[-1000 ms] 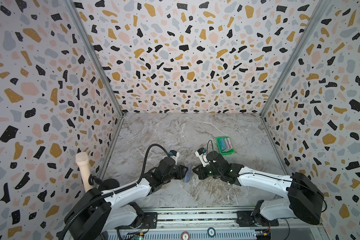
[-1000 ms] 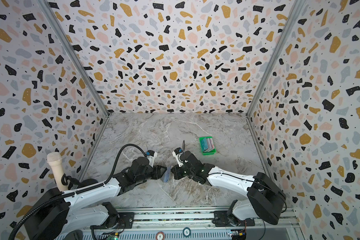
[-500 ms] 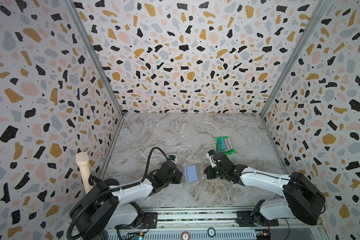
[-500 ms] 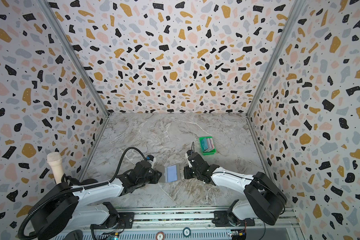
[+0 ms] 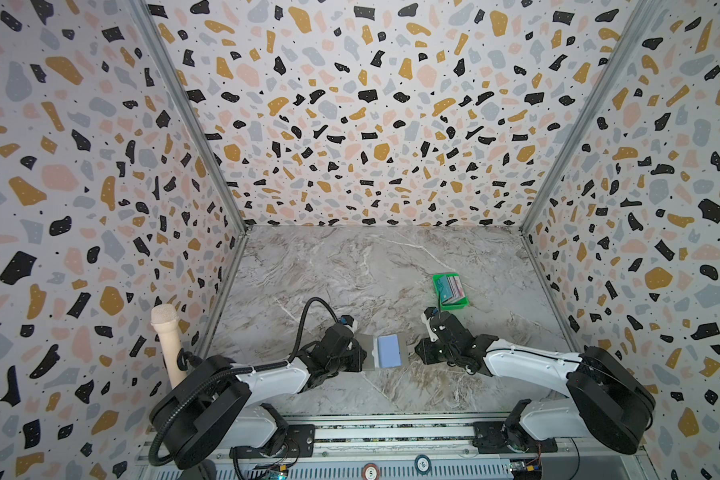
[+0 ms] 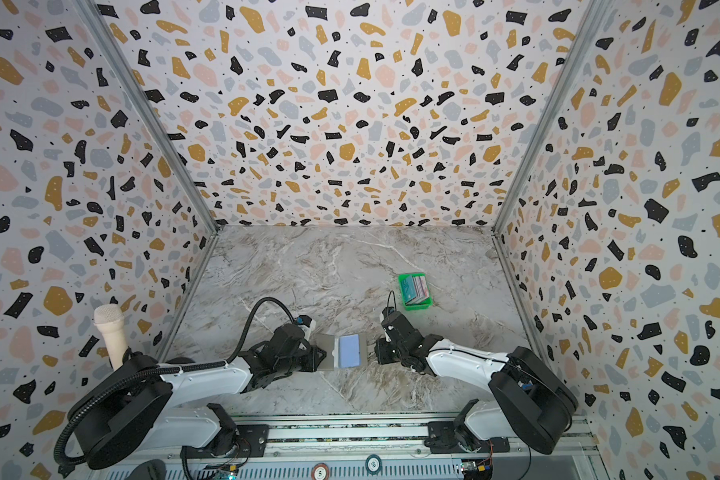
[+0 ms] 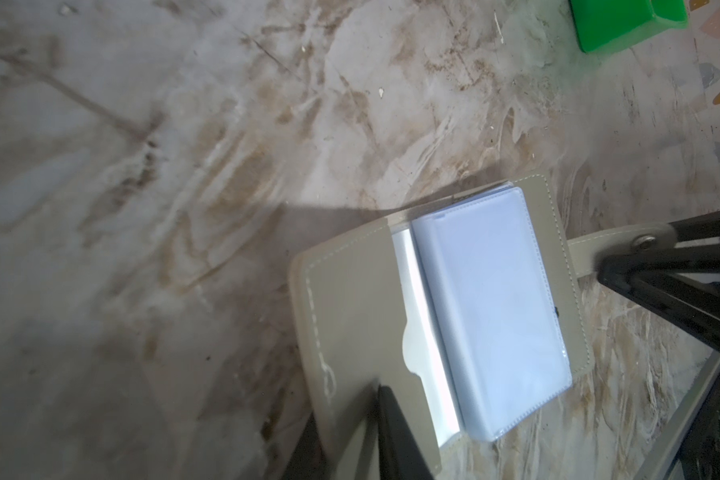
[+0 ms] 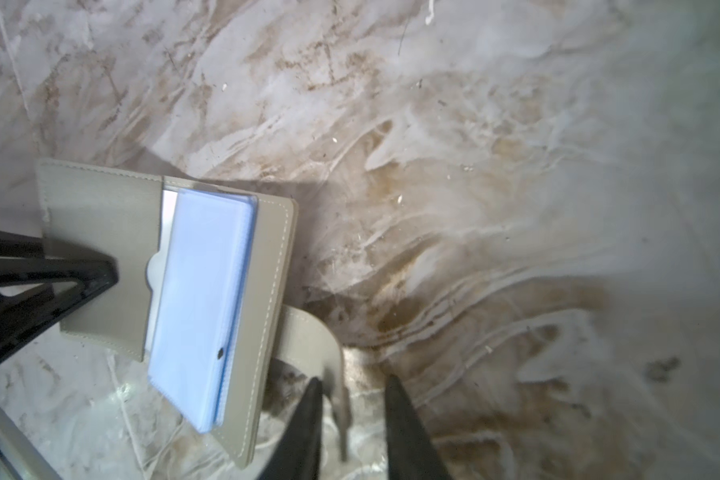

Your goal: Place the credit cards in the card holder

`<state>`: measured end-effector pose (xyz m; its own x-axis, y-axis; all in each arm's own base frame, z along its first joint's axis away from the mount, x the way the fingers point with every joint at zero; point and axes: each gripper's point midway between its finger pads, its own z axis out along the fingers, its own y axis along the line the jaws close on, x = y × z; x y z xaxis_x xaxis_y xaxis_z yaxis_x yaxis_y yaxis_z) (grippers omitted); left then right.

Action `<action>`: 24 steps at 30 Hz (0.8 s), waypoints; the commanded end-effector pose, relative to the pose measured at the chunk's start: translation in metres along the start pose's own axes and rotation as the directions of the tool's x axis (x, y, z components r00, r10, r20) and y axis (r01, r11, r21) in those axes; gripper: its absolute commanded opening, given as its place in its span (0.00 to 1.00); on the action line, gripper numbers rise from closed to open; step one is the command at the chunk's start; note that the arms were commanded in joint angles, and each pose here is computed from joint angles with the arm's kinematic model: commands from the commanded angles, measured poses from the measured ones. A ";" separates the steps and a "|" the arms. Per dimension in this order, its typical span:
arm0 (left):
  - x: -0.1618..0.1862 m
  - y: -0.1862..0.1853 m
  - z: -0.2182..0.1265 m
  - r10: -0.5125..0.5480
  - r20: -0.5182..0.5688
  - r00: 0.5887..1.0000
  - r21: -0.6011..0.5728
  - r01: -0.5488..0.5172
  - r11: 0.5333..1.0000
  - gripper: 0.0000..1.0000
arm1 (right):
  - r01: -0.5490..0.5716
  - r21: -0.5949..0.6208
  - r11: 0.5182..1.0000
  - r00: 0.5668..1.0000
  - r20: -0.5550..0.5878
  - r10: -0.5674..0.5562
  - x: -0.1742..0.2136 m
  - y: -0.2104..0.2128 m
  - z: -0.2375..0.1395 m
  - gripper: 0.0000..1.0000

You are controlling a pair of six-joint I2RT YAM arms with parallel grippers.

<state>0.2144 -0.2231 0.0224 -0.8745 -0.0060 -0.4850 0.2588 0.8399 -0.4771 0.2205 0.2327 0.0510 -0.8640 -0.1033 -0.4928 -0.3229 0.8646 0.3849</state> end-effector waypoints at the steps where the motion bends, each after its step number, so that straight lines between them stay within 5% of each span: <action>1: 0.007 0.002 -0.001 -0.010 -0.022 1.000 0.005 0.010 1.000 0.22 | 0.071 -0.092 0.993 0.992 0.107 -0.061 -0.032 0.029 -0.035 0.42; 7: 0.003 -0.004 -0.001 -0.021 -0.010 1.000 0.035 0.021 0.999 0.22 | 0.218 -0.302 0.928 0.975 0.111 -0.193 -0.041 0.096 -0.053 0.47; 12: 0.000 -0.007 -0.002 -0.022 -0.004 1.000 0.046 0.022 0.999 0.22 | 0.264 -0.394 0.881 0.962 0.039 -0.271 -0.034 0.135 -0.021 0.40; 24: -0.017 -0.025 -0.027 -0.034 0.067 0.997 0.121 0.026 0.992 0.18 | 0.179 -0.234 0.955 0.957 -0.185 -0.225 0.022 0.078 0.060 0.28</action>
<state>0.2104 -0.2291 0.0451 -0.8693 -0.0449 -0.4922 0.2689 0.7926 -0.5472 0.1985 0.3370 0.0338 -0.8185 -0.3852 -0.4263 -0.5679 0.6548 0.4987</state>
